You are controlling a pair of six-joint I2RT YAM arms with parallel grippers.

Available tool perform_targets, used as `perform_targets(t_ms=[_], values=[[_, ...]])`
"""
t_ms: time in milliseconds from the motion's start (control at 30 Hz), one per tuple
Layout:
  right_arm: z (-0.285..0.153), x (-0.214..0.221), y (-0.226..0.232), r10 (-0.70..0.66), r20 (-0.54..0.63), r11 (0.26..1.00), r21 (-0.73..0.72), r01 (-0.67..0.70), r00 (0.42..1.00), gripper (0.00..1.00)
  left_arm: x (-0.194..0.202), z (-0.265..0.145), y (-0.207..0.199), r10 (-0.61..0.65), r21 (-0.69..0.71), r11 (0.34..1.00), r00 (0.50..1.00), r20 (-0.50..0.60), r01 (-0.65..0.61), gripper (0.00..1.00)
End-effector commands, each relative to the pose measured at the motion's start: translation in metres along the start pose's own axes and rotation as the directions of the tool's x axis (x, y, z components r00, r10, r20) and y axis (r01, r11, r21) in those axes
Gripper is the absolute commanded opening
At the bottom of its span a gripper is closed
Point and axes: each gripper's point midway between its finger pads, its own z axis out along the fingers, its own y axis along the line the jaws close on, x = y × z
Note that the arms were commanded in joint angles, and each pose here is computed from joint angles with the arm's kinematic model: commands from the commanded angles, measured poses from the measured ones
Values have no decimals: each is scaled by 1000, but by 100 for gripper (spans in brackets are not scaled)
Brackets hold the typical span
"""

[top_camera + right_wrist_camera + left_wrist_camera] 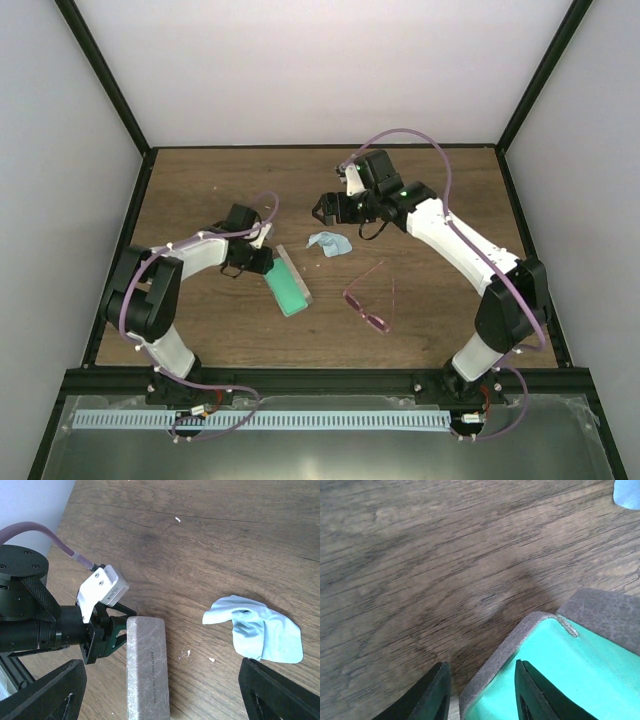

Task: Organize the sunglasses
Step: Move the sunglasses case at the center of the board.

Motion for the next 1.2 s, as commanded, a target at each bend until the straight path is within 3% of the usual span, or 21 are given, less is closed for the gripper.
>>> perform_targets(t_ms=[0, 233, 567, 700, 1067, 1167], values=[[-4, -11, 5, -12, 22, 1000, -18, 12, 1000, 86, -6, -2, 5, 0, -34, 999, 1000, 30, 1, 36], [0, -6, 5, 9, 16, 999, -36, -8, 1000, 86, 5, -14, 26, -30, -152, 988, 998, 54, 38, 29], [6, -4, 2, 24, 12, 999, -40, -24, 1000, 86, 13, -31, 57, -177, -253, 946, 976, 125, 204, 5], [6, -3, 0, 28, 15, 999, -31, -28, 999, 86, -8, -35, 76, -267, -249, 918, 944, 192, 310, 4], [5, -4, -16, 42, 18, 999, 14, -42, 999, 86, -75, -18, 113, -270, -275, 903, 933, 236, 331, 5], [5, -6, -33, 82, 22, 996, 44, -83, 996, 85, -80, -16, 110, -269, -256, 910, 934, 234, 326, 10]])
